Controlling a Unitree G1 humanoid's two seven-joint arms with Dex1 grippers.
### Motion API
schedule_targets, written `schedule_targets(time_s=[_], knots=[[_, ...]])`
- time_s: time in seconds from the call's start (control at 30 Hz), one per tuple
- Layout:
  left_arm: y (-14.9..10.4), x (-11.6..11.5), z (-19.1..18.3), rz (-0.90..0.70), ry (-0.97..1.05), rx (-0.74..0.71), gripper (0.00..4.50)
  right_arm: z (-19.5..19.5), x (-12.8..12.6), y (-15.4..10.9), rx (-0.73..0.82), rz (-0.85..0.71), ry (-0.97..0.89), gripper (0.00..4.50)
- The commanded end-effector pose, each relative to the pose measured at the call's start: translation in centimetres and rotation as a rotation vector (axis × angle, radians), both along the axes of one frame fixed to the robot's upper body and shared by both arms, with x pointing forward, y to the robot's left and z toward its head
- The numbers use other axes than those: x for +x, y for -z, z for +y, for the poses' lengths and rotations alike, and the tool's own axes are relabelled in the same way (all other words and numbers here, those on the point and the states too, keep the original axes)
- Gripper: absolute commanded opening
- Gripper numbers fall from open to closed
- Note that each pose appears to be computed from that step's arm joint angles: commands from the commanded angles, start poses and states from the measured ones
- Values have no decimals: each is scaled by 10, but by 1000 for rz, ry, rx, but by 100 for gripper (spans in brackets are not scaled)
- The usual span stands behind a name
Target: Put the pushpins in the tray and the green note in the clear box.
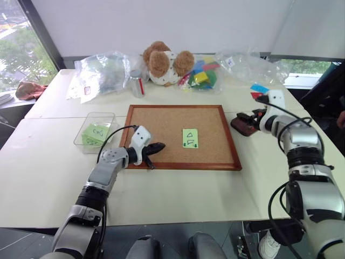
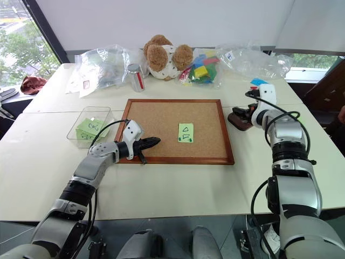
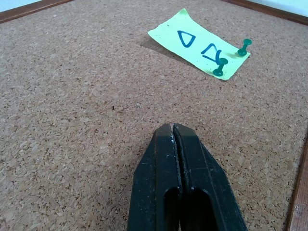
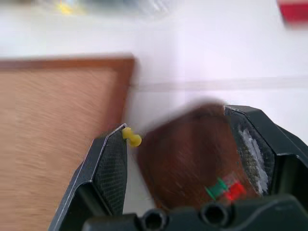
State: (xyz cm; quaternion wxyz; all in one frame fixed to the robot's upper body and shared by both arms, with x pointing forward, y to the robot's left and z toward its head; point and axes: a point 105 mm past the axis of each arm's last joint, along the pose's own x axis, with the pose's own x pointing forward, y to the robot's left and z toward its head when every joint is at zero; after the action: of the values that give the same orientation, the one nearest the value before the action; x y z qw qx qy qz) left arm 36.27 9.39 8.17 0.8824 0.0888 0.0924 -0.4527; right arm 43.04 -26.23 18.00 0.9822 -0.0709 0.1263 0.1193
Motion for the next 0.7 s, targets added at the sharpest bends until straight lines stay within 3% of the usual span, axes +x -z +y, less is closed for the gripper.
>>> schedule_targets(time_s=[0.03, 0.17, 0.4, 0.57, 0.7], knots=[[33, -9, 7, 114, -11, 62, 0, 27, -16, -25, -53, -58, -153, 343], [32, -8, 7, 114, -9, 60, 0, 53, -34, -22, -76, -51, -257, 343], [32, -8, 9, 113, -7, 66, 0, 119, -76, 13, -72, 16, -447, 343], [32, -8, 10, 114, -5, 70, 0, 139, -85, 29, -50, 47, -474, 118], [32, -8, 10, 116, -4, 71, 0, 147, -88, 37, -50, 62, -487, 118]])
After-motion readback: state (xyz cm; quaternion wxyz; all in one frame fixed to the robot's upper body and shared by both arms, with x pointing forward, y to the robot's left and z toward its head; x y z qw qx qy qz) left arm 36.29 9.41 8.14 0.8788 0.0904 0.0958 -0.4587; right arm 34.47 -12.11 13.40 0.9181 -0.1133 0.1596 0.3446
